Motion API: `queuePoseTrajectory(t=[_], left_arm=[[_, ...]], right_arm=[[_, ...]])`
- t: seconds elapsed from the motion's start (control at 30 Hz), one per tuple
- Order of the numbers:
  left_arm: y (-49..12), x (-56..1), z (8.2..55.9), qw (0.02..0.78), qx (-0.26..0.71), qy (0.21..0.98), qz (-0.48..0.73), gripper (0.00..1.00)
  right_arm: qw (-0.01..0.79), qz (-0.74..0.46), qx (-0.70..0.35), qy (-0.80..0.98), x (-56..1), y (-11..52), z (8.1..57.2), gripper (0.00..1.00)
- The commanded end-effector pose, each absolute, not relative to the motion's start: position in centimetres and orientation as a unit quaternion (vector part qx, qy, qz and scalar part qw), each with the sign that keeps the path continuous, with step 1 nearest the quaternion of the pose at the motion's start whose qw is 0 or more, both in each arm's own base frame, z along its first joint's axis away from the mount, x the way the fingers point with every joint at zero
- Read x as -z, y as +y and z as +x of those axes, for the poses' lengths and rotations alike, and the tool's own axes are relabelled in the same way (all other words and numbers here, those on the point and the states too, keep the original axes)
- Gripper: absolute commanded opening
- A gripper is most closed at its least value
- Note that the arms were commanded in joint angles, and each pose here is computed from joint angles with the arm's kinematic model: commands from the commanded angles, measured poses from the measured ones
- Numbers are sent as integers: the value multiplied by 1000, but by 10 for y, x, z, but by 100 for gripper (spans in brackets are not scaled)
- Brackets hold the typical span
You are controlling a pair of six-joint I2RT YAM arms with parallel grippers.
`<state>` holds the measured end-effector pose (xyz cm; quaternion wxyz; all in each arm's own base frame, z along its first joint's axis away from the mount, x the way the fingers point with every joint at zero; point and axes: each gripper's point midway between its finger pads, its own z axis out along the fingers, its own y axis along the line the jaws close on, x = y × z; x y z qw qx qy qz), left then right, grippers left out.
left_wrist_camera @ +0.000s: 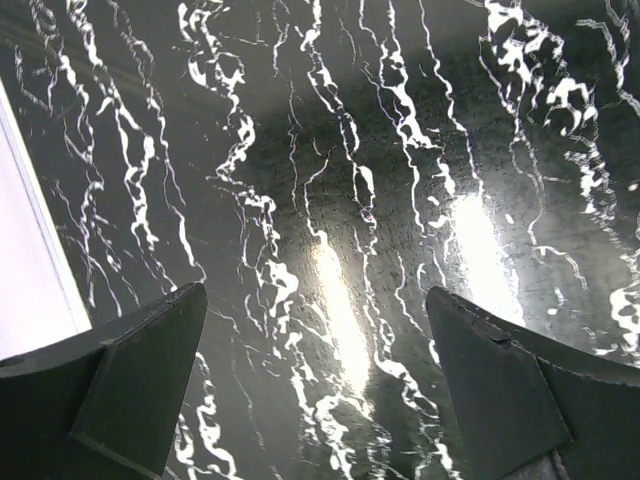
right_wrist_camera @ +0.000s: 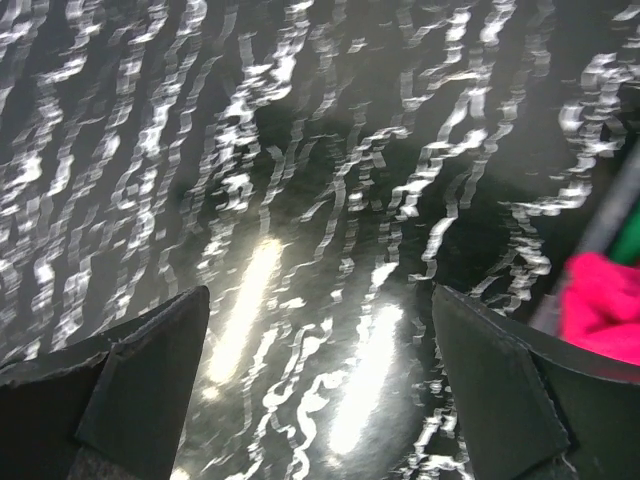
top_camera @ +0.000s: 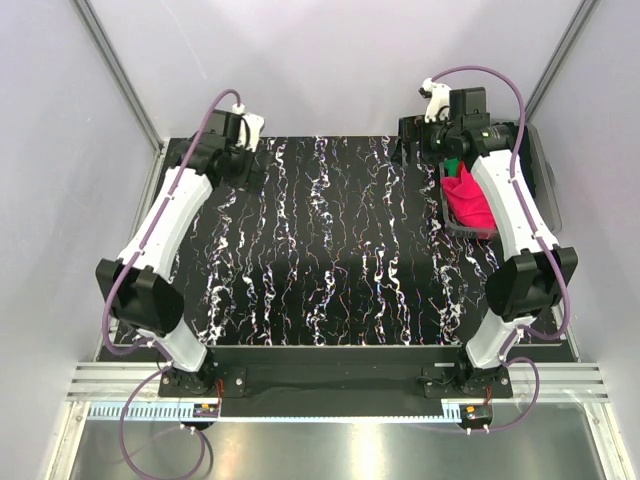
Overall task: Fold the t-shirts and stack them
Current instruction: Grab the tshirt from the pile
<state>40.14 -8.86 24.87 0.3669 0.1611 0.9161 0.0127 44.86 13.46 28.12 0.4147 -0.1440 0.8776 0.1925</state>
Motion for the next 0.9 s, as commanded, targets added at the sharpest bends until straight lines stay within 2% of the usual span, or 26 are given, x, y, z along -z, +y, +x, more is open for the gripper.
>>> queuePoseTrajectory(t=[0.0, 0.1, 0.23, 0.43, 0.57, 0.77, 0.87], left_arm=[[-101, -279, 416, 407, -36, 890, 202, 99], [-112, -277, 418, 404, -34, 886, 226, 99], [-122, -256, 411, 374, -17, 890, 259, 99], [-122, -224, 393, 328, -26, 894, 305, 99], [-114, -207, 391, 304, -43, 904, 296, 99], [-121, -207, 387, 305, -21, 906, 292, 99], [-122, -209, 390, 308, -22, 906, 288, 99]], right_arm=[[464, -123, -120, 869, -295, 113, 478, 100], [467, -133, -41, 873, -289, 86, 492, 100], [455, -124, 5, 882, -275, 55, 505, 99], [406, -84, -4, 910, -239, 3, 518, 81], [380, -59, 17, 923, -215, -36, 522, 79], [344, -66, 39, 936, -183, -47, 527, 62], [330, -68, 49, 940, -167, -52, 533, 62]])
